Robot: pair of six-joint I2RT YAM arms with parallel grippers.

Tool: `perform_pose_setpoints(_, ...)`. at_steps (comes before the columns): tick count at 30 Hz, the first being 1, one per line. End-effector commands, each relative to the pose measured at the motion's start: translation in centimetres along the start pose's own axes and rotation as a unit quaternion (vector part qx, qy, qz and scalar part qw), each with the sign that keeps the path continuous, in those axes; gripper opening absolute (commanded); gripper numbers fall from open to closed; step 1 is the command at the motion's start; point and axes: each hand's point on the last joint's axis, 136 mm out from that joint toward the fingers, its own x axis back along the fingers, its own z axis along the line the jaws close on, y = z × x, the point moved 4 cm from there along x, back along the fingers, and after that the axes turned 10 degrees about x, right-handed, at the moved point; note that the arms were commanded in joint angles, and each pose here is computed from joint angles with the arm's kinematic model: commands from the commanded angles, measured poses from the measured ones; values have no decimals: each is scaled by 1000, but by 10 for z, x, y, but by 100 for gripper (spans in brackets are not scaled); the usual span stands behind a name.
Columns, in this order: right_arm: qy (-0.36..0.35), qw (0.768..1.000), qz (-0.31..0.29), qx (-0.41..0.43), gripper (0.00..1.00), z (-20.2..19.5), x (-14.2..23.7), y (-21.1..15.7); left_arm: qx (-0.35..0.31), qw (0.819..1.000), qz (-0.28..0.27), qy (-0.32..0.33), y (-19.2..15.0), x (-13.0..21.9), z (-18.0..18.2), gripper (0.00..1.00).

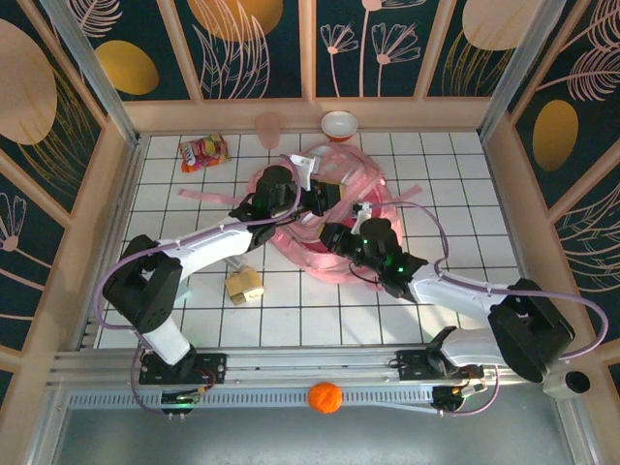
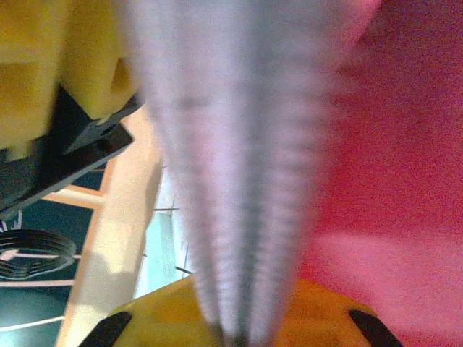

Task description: Pack books, pencil case, and school supplies into a backpack

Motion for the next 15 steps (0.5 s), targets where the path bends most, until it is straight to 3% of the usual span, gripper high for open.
perform_pose_setpoints(1,7,998,-66,12,0,9,7,34,-36,997,-48,-47,24,28,-39,49)
perform_pose_setpoints(3,6,997,-72,19,0,10,13,41,-39,997,-57,-20,25,40,-28,61)
perform_pose_setpoints(6,7,997,-64,34,0,9,19,50,-49,996,-77,11,23,65,-15,70)
perform_pose_setpoints(10,13,997,-46,59,0,10,28,64,-82,990,-100,58,15,99,0,73)
perform_pose_setpoints(15,57,995,-18,86,0,22,40,85,-140,985,-53,80,-28,115,24,70)
